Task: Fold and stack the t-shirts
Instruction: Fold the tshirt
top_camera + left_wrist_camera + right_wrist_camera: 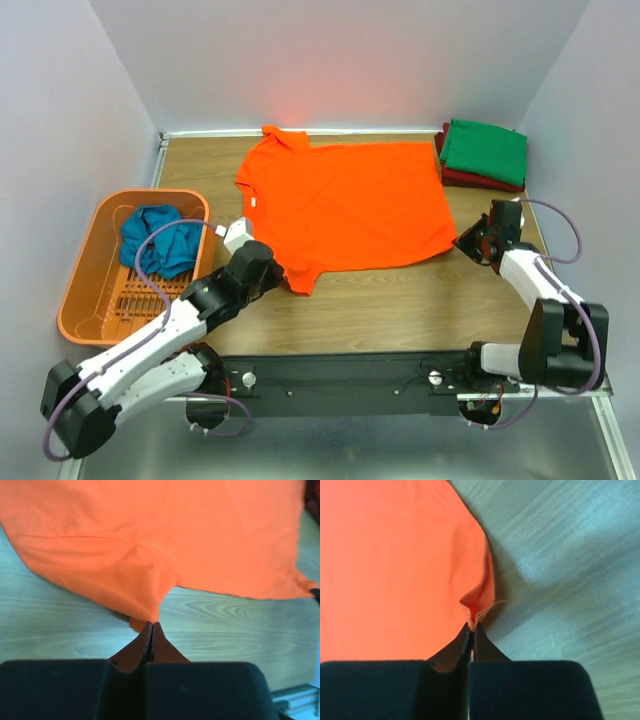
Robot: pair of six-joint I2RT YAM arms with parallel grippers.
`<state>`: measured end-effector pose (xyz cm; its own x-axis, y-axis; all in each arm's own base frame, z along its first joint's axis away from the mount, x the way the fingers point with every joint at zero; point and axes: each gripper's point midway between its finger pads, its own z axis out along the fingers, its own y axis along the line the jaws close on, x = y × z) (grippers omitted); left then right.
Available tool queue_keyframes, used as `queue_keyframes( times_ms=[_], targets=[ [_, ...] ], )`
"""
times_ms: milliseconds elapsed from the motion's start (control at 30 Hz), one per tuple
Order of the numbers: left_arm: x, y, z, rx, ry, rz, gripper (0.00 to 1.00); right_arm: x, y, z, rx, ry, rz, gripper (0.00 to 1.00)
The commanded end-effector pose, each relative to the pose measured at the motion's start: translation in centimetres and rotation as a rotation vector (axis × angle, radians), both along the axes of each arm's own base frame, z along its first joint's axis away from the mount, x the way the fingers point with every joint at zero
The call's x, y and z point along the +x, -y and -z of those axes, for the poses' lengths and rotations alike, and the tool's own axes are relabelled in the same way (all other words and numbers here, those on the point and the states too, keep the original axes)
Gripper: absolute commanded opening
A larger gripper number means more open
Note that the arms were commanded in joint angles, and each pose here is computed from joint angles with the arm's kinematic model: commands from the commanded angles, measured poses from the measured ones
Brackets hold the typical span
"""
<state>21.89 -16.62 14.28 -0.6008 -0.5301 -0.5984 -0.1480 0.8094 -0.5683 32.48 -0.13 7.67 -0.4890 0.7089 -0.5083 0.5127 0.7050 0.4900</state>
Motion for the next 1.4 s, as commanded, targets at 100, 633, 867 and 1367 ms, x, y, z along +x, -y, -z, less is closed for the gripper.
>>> queue_keyframes(
  times_ms=[100,633,867,1367],
  targets=[
    [6.3,0.3,-1.7,0.131,0.072,-0.03,0.0,4.0,0.9,-1.4,-0.019,0.01,-0.003,0.06],
    [19.1,-0.5,-2.4,0.185,0.068,-0.056,0.0,12.9,0.5,-1.0,0.062,0.008,-0.047,0.03],
    [23.0,-1.9,-2.1,0.206,0.031,-0.077,0.0,14.6,0.5,-0.9,0.06,0.017,-0.067,0.03],
    [27.1,-4.4,-3.6,0.214,0.022,-0.122,0.0,17.2,0.4,-0.8,0.053,0.036,-0.113,0.03]
  ],
)
